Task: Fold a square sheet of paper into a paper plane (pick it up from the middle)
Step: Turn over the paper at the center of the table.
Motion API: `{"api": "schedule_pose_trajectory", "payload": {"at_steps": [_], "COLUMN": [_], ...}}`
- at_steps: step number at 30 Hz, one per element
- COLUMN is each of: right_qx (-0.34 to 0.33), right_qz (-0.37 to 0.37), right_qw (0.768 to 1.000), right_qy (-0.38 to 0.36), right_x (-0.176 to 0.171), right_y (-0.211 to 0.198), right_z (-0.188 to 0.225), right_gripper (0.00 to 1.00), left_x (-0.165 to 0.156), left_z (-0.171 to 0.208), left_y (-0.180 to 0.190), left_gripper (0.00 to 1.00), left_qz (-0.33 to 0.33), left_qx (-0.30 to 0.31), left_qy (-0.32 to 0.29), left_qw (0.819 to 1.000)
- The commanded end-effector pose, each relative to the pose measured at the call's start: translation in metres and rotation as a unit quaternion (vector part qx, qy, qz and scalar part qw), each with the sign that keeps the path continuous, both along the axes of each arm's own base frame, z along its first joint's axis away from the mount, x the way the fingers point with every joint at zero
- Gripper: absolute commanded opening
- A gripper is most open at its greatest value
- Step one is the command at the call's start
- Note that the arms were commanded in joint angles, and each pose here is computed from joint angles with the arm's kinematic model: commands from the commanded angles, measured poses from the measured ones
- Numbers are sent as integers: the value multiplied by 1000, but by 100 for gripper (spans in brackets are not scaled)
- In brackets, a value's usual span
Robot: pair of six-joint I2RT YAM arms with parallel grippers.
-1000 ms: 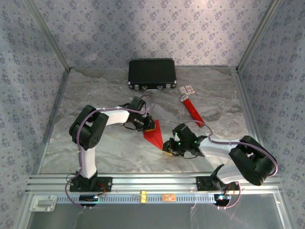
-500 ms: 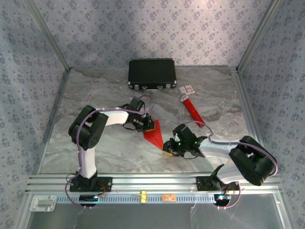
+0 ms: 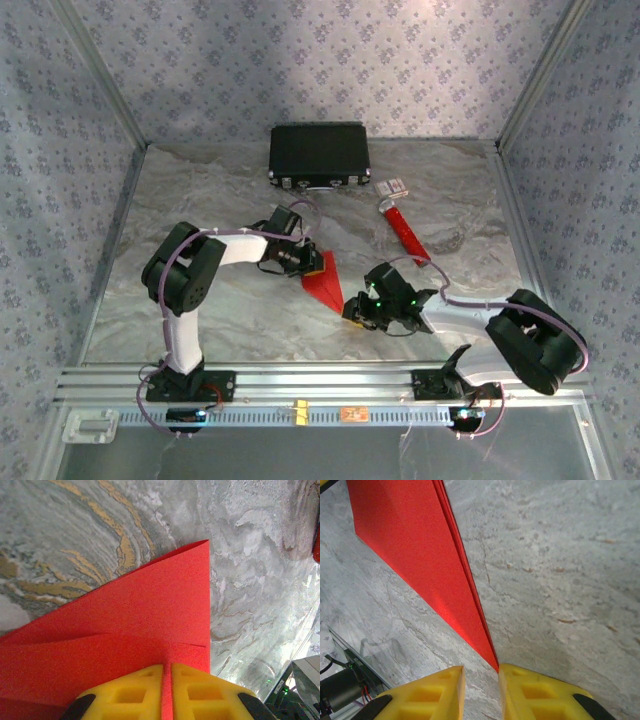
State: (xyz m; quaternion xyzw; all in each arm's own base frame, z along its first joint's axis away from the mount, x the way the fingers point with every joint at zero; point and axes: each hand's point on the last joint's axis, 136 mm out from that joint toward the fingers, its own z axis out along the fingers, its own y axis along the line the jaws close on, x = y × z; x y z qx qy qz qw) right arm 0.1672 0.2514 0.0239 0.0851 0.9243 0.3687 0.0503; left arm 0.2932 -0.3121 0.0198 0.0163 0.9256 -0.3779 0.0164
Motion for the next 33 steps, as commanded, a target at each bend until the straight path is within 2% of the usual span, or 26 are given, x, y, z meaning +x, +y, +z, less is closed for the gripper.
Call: {"api": "schedule_pose_trajectory", "payload": {"at_steps": [1,9,14,26,33], "right_qx": [-8,5,-27,38,51], "right_qz": [-15,-32,-38,-13,-9], "right_qw": [1000,999,999,999,999], "right_qy": [10,0,1,0,-8], "right_x": [0,12,8,19,30], "right_y": [-3,0,-14,14,22], "right_z": [-5,4,1,12,14], "right_gripper": [27,28,28,29,28], "left_x": [-13,-12,-11,-10,-11], "left_z": [-26,-23,-24,-22,-22], "left_y": [20,23,27,26,27], "left_gripper": [12,12,12,12,12], "left_qz": [19,24,30,37,37], "left_qx": [47,48,47,32,32], "left_qy": [36,33,36,42,43], "left_qw": [998,998,998,998,998]}}
